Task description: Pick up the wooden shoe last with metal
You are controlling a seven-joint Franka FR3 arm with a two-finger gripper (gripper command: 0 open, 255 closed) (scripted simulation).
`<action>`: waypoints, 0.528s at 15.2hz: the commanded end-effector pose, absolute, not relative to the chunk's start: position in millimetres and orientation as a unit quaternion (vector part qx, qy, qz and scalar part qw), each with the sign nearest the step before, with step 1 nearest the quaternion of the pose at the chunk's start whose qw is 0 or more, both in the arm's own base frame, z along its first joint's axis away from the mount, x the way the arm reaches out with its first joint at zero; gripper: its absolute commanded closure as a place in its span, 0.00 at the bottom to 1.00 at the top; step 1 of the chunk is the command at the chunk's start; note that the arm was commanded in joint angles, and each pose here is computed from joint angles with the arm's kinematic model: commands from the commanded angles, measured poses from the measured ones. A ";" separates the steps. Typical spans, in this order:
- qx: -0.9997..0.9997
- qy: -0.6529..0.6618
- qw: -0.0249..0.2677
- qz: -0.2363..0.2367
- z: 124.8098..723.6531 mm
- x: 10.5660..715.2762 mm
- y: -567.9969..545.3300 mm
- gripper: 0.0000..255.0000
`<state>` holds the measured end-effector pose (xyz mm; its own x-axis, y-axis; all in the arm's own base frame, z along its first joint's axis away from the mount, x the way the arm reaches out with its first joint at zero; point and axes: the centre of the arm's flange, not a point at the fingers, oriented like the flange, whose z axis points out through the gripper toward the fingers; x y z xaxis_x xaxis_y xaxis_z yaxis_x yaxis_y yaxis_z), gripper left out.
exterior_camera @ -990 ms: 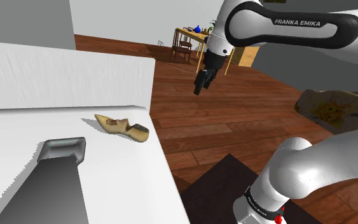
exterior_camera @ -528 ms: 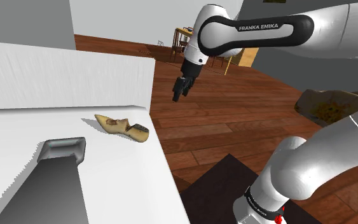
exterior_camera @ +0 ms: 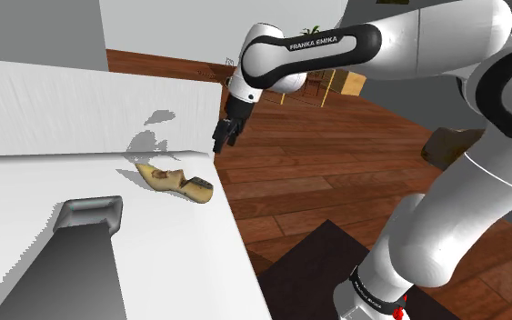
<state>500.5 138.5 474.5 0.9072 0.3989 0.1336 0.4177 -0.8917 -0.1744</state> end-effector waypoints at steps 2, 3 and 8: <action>-0.965 -0.227 0.120 -0.045 455.7 520.4 163.9 0.00; -0.963 -0.233 0.126 -0.045 449.9 527.5 172.4 0.00; -0.952 -0.260 0.158 -0.041 422.3 561.0 217.3 0.00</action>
<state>554.6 207.9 428.0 0.8668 0.4733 0.1569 0.4986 -0.8244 -0.2679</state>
